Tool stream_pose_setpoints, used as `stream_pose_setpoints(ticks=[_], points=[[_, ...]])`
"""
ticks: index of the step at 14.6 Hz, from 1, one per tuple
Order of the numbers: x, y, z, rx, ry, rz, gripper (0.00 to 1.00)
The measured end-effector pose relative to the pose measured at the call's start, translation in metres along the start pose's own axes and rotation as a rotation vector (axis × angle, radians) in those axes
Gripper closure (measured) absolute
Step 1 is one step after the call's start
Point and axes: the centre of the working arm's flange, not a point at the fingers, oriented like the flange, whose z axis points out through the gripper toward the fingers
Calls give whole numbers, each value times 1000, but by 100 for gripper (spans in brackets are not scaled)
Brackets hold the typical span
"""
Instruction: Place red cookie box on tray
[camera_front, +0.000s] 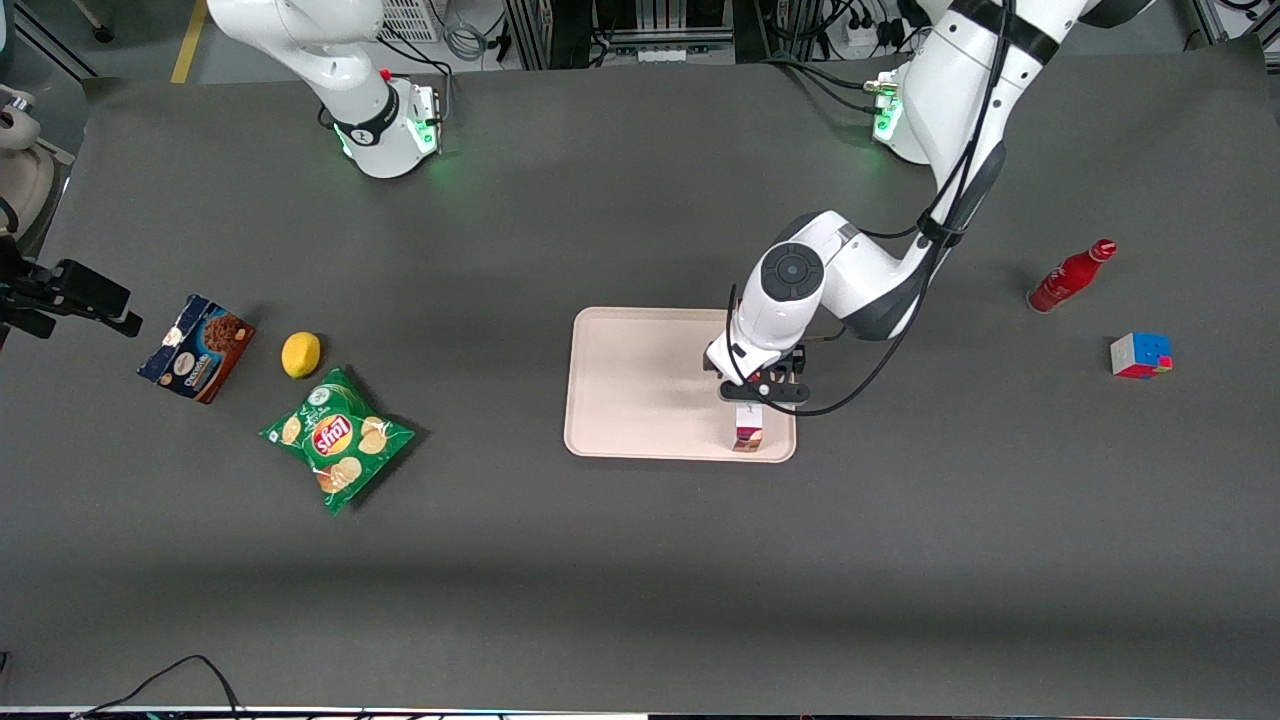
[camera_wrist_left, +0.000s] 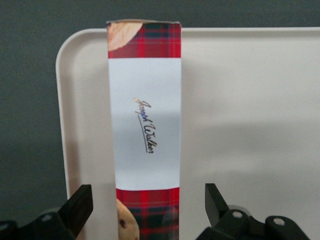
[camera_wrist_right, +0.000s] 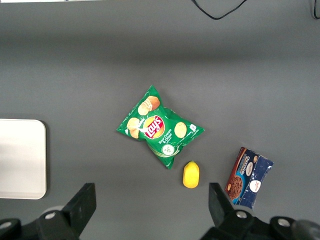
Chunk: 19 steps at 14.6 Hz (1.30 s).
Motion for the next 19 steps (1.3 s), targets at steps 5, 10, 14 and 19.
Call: stream_pose_setpoints(ticks=[5,10,14,19], points=[[13,3,-15,0,15,-8,0],[49,-3,-132,122,-39,34,0],[49,-43,-233,144,-20,30,0],[63,-160,-309,141,-29,114,0]])
